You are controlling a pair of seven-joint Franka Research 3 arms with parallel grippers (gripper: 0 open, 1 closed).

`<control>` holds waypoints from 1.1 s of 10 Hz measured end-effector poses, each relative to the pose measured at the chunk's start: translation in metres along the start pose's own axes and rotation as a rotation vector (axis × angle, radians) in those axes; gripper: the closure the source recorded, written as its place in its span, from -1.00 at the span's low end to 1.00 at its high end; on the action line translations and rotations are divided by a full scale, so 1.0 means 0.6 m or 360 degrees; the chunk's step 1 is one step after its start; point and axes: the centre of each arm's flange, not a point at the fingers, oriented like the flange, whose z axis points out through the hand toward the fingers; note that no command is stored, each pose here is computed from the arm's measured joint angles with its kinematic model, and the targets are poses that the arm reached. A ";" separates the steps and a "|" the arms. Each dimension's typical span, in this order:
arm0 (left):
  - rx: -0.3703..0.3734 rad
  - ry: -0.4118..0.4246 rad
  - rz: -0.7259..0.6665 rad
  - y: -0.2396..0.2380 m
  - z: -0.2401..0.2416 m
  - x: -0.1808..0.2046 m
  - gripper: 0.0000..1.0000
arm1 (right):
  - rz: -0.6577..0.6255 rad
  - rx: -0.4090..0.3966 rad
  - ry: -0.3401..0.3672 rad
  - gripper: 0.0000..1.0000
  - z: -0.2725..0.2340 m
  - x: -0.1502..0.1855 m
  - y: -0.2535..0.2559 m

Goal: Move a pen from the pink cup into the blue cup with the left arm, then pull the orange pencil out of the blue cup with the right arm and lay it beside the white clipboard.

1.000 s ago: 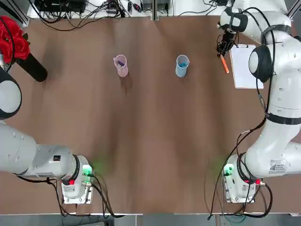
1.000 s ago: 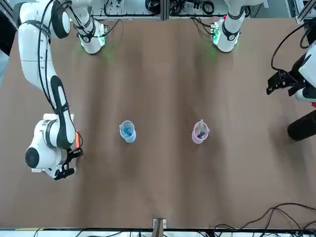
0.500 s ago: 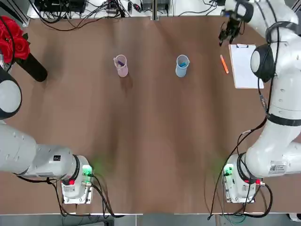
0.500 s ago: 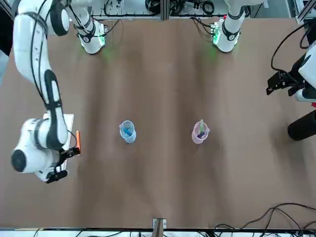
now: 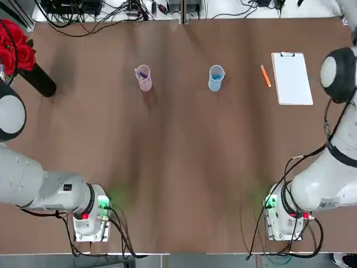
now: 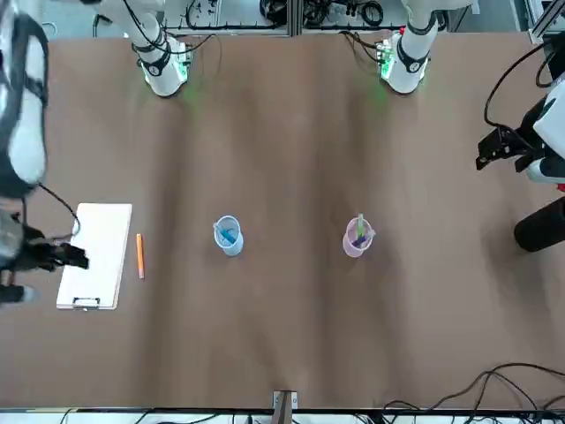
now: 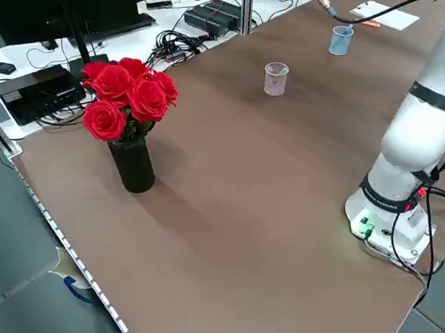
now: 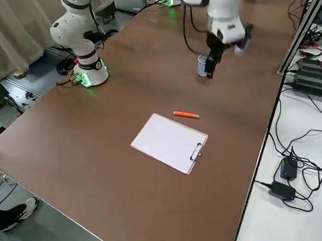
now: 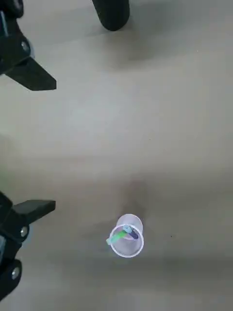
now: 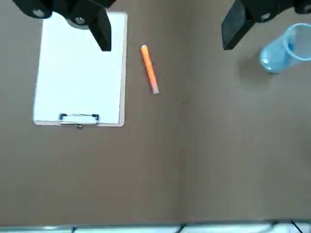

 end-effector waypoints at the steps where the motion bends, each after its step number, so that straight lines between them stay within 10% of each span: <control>1: 0.0000 0.0003 -0.0031 -0.002 -0.001 0.000 -0.98 | 0.0076 -0.0028 0.0033 -1.00 -0.058 -0.025 -0.025; 5: 0.0007 0.0028 -0.0116 -0.028 -0.014 -0.006 -0.98 | 0.0193 -0.0080 0.0112 -1.00 -0.189 -0.117 -0.103; 11: 0.0012 0.0040 -0.0168 -0.026 -0.023 -0.011 -0.98 | 0.0262 -0.0099 0.0071 -1.00 -0.166 -0.143 -0.057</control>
